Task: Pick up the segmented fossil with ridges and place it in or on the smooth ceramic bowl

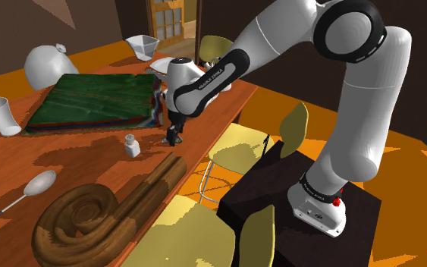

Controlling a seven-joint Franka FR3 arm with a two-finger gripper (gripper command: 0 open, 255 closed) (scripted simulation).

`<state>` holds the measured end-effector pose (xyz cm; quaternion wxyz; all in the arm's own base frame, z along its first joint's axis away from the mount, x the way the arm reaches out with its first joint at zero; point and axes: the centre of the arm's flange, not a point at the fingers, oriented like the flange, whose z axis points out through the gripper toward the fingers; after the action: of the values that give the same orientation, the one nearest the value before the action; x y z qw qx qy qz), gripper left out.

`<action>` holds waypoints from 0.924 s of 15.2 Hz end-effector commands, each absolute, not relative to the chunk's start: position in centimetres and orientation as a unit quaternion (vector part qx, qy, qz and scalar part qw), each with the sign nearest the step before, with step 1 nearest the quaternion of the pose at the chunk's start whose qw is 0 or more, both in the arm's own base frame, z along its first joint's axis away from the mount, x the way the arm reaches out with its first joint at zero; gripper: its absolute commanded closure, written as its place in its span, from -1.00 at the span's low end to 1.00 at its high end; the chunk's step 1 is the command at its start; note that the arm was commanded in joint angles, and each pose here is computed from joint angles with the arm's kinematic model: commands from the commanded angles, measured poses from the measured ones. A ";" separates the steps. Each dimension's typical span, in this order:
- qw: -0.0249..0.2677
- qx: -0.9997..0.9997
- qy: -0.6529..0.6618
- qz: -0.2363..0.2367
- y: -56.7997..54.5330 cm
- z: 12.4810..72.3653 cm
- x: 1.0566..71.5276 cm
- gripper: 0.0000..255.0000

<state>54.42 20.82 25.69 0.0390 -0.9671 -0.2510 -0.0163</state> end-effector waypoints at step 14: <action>0.039 -0.967 -0.251 -0.016 20.9 25.3 54.5 1.00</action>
<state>54.49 20.93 25.31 0.0390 -0.9671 -0.2510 -0.0164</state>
